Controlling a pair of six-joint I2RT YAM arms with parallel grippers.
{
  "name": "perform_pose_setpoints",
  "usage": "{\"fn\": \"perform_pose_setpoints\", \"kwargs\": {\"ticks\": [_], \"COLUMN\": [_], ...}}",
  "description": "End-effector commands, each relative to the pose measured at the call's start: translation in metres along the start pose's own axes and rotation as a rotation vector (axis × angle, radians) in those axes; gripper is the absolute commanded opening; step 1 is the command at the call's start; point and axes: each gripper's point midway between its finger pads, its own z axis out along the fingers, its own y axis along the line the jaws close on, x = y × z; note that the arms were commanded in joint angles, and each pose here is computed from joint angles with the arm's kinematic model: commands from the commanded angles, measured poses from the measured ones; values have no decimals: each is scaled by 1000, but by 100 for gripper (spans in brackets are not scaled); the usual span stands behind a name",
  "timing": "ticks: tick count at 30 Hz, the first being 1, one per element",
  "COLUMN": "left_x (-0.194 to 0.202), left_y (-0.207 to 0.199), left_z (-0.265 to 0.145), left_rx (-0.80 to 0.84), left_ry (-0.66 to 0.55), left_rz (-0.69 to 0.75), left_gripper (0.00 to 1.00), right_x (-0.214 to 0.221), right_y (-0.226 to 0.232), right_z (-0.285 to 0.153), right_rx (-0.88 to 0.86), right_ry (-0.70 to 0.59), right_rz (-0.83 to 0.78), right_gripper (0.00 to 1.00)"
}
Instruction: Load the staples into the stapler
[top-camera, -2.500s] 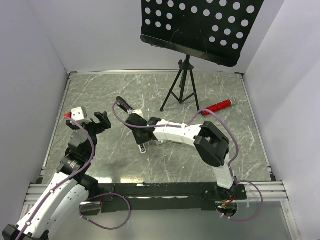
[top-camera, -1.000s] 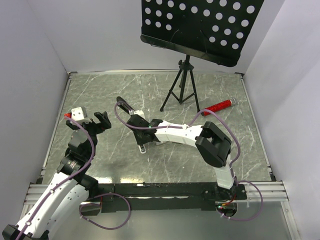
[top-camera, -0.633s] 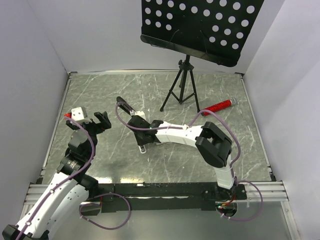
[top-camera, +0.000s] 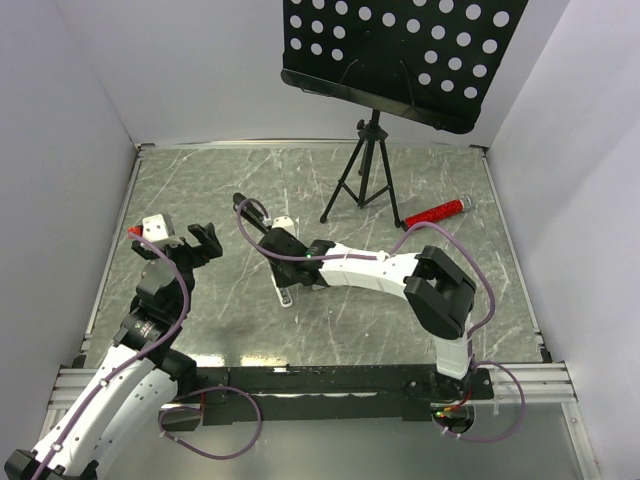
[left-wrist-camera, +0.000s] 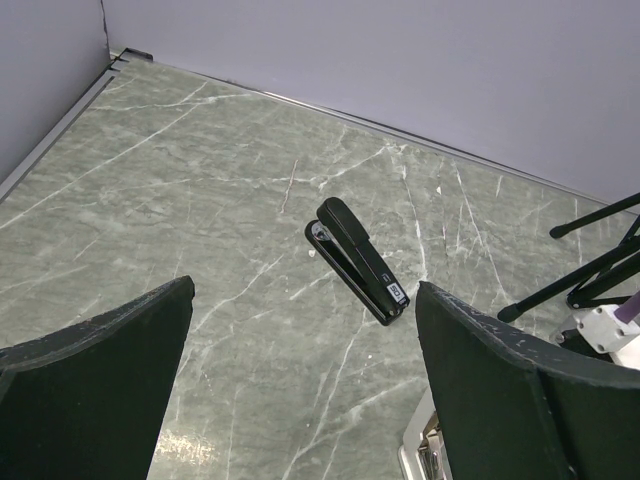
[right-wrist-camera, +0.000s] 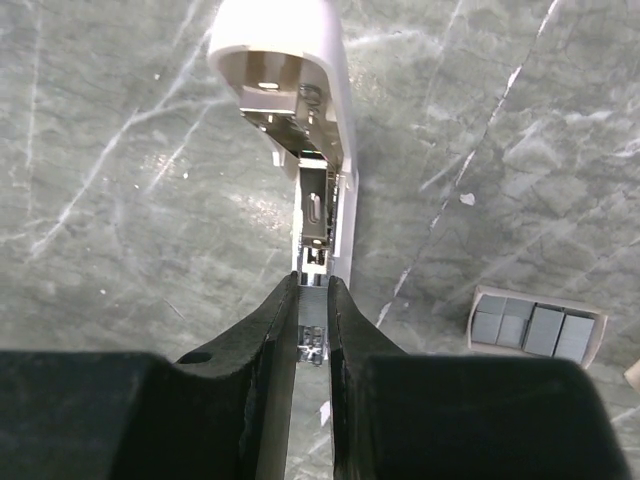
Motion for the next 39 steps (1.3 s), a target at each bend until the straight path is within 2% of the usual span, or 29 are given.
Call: {"fn": "perform_pose_setpoints", "kwargs": {"ticks": [1, 39], "left_x": [-10, -12], "left_y": [-3, -2], "left_z": [-1, -2], "left_rx": [10, 4], "left_ry": [-34, -37], "left_rz": [-26, -24], "left_gripper": [97, 97], "right_x": [-16, 9], "right_y": [16, 6], "right_z": [-14, 13], "right_rx": [-68, -23], "right_ry": [-73, -22], "right_rz": [21, 0], "right_gripper": [17, 17]}}
